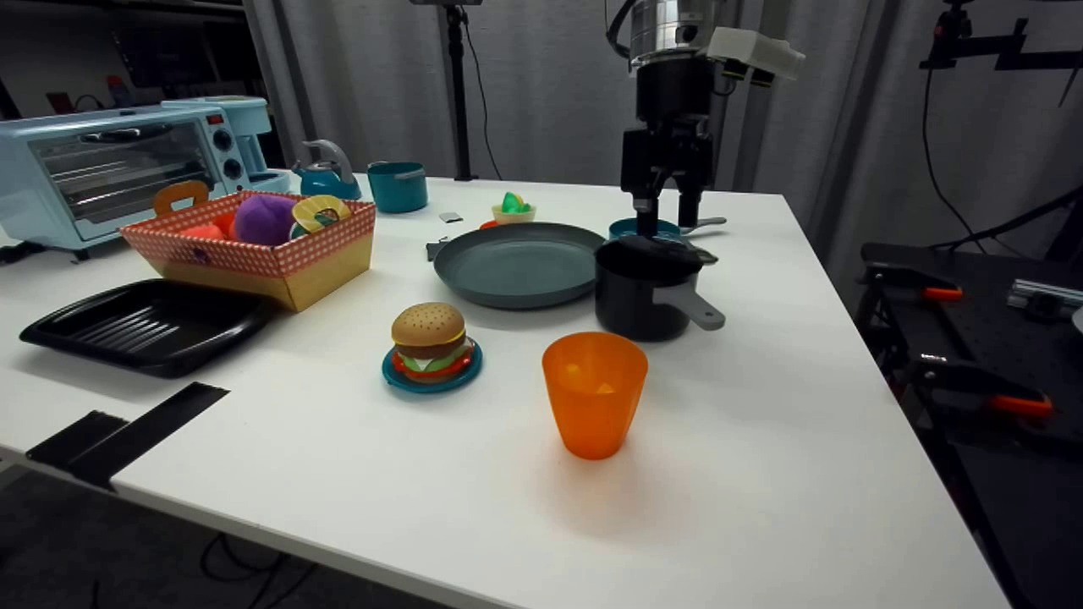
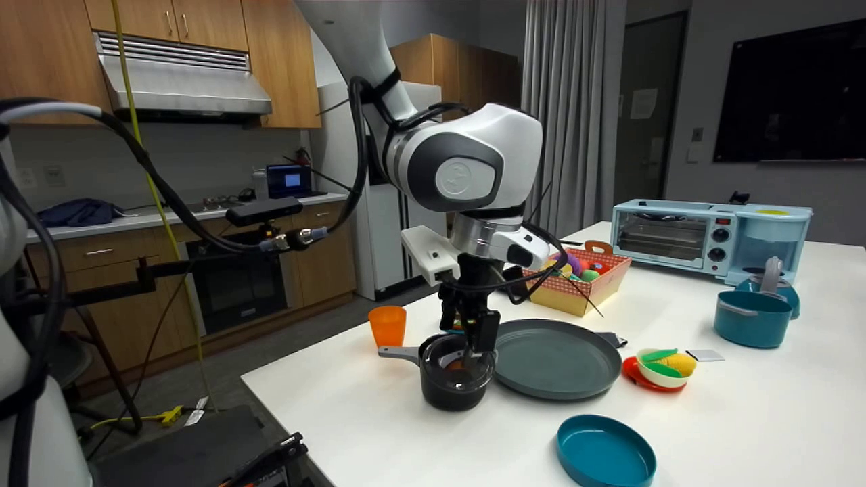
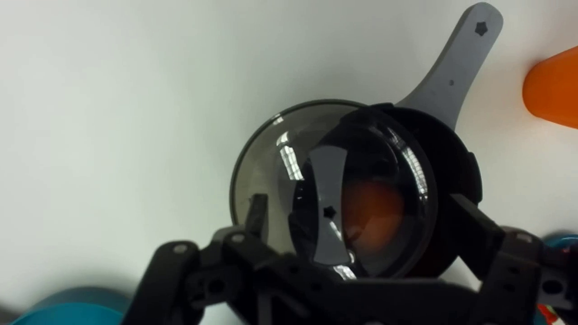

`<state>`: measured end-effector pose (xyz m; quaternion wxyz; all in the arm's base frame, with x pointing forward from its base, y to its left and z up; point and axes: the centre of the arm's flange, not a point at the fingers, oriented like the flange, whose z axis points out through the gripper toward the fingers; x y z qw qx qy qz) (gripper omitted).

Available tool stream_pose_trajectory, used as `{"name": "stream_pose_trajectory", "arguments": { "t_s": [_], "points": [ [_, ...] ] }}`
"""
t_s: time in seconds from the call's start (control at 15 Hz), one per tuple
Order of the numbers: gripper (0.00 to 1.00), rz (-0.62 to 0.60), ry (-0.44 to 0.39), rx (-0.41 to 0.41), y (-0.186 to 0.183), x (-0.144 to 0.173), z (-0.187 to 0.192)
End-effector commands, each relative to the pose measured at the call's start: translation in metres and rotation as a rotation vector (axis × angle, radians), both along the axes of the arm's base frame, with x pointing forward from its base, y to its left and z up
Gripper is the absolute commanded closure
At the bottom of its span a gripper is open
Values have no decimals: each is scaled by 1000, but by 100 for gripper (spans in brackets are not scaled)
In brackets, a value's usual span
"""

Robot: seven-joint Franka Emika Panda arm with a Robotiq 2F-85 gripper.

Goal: Take the lid on the black pot and put it on the blue pan

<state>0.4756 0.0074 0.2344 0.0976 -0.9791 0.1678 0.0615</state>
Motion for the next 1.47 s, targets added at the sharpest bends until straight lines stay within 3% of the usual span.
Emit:
{"name": "stream_pose_trajectory", "arguments": {
  "t_s": [0.0, 0.6, 1.13, 1.4],
  "points": [
    [35, -8, 8, 25, 0, -2, -4],
    [99, -9, 5, 14, -4, 1, 5],
    [96, -130, 19, -39, -38, 7, 24],
    [96, -210, 21, -83, -63, 26, 36]
  ]
}}
